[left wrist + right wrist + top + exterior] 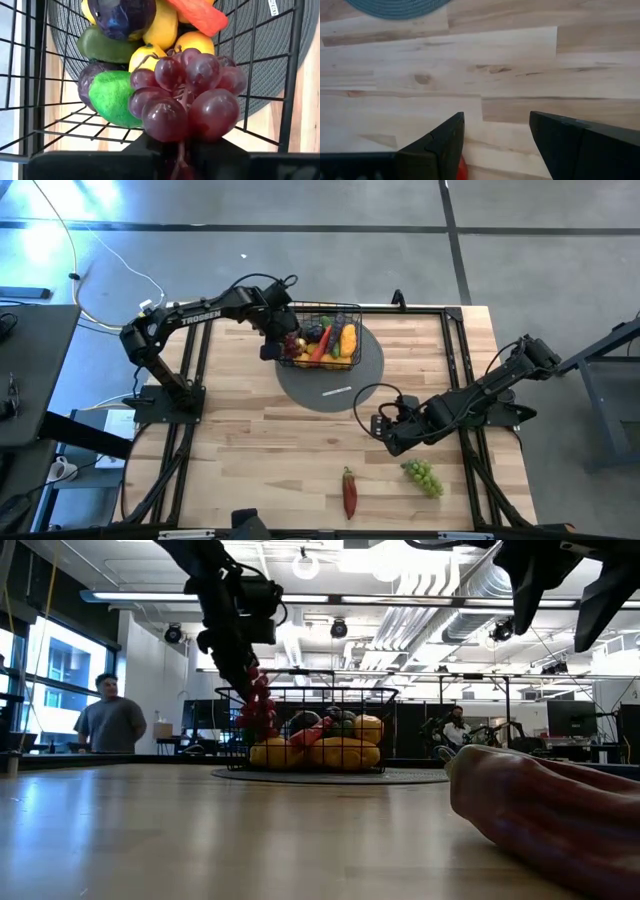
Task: Build produce basket
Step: Put the purple grapes into the black wire basket
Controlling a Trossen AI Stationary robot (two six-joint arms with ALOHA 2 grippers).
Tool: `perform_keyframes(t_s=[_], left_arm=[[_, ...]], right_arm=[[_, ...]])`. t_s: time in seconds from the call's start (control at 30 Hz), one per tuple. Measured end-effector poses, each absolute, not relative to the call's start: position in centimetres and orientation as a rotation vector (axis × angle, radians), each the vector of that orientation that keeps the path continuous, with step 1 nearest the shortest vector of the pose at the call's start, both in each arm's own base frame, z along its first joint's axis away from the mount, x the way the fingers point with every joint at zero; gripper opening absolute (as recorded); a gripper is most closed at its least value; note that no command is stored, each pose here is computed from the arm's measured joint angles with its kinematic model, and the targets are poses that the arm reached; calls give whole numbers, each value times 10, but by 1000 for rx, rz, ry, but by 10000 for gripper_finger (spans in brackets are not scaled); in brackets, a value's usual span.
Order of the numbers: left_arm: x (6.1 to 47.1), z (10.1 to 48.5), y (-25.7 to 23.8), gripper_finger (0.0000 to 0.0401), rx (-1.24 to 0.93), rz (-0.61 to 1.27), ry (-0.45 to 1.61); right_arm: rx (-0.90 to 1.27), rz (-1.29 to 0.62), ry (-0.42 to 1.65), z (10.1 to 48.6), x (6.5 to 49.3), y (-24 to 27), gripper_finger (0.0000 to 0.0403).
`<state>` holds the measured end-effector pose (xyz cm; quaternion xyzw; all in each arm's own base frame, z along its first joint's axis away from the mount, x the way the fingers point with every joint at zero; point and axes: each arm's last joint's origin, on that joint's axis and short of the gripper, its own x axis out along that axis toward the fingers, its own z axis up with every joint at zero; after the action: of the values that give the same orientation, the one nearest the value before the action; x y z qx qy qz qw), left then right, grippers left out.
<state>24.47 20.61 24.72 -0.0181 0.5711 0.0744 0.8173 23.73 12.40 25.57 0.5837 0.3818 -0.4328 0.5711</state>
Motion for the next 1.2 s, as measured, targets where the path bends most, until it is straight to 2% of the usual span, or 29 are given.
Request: perform_keyframes(t_s=[0.23,0.5,0.63,0.77,1.2], left_arm=[[245,248,207,99,-26,179,1216],[248,248,205,191,51,297,1291],[252,248,200,224,85,317,1317],[256,248,194,236,130,317,1336],[261,258,178,236,129,335,1292]], right_arm=[[1382,-1000,932,256,237,126,206],[1381,-981,984,256,236,127,206],[1389,-974,1009,256,233,133,206],[1385,-953,1049,255,229,140,206],[1256,-810,1207,254,208,169,206]])
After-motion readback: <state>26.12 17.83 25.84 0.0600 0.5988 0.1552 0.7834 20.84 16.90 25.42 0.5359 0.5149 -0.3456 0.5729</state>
